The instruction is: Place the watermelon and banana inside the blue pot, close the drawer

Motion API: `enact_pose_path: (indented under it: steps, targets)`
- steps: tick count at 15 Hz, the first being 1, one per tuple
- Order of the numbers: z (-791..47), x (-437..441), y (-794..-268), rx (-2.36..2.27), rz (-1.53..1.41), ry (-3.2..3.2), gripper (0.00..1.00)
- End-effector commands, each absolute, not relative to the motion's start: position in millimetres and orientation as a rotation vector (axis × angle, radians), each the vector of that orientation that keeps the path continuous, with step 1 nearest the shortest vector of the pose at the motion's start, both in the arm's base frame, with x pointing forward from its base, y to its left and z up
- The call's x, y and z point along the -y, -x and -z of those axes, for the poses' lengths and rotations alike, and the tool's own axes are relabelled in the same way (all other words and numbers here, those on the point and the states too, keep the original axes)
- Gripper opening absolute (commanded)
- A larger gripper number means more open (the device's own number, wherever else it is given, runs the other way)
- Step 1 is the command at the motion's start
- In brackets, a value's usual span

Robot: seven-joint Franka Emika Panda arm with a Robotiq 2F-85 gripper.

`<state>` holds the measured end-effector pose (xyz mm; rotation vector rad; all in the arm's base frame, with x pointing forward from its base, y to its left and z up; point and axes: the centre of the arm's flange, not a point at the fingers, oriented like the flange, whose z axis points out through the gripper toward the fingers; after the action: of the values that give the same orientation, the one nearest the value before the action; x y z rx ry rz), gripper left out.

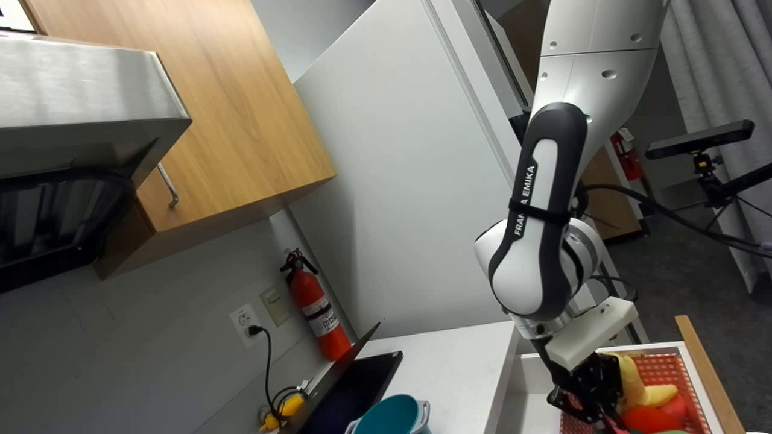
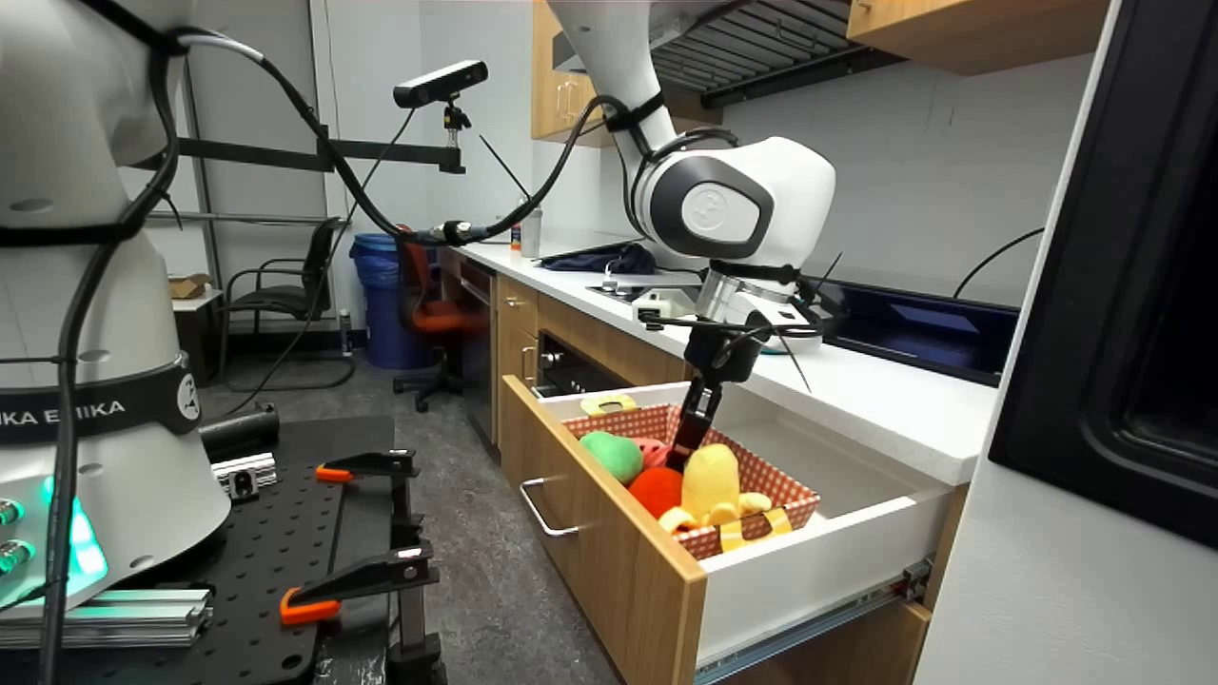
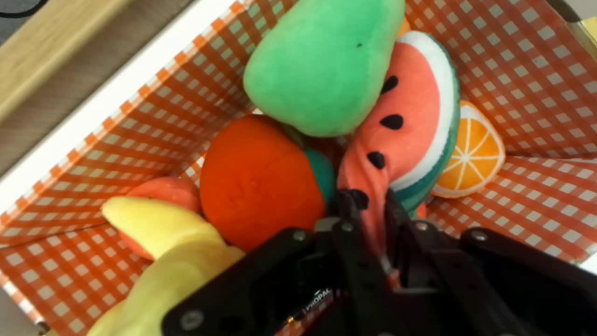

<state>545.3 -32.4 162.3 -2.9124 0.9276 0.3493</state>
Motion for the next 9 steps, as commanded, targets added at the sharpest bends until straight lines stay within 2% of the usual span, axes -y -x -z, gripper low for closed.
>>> enact_pose_path:
  steps: [1, 9]
  targets:
    - [-165.7, 32.9, -549.4, -0.941, -0.363, 2.922, 0.02]
    - [-212.1, 13.7, -525.7, -0.857, -0.322, 2.953, 0.03]
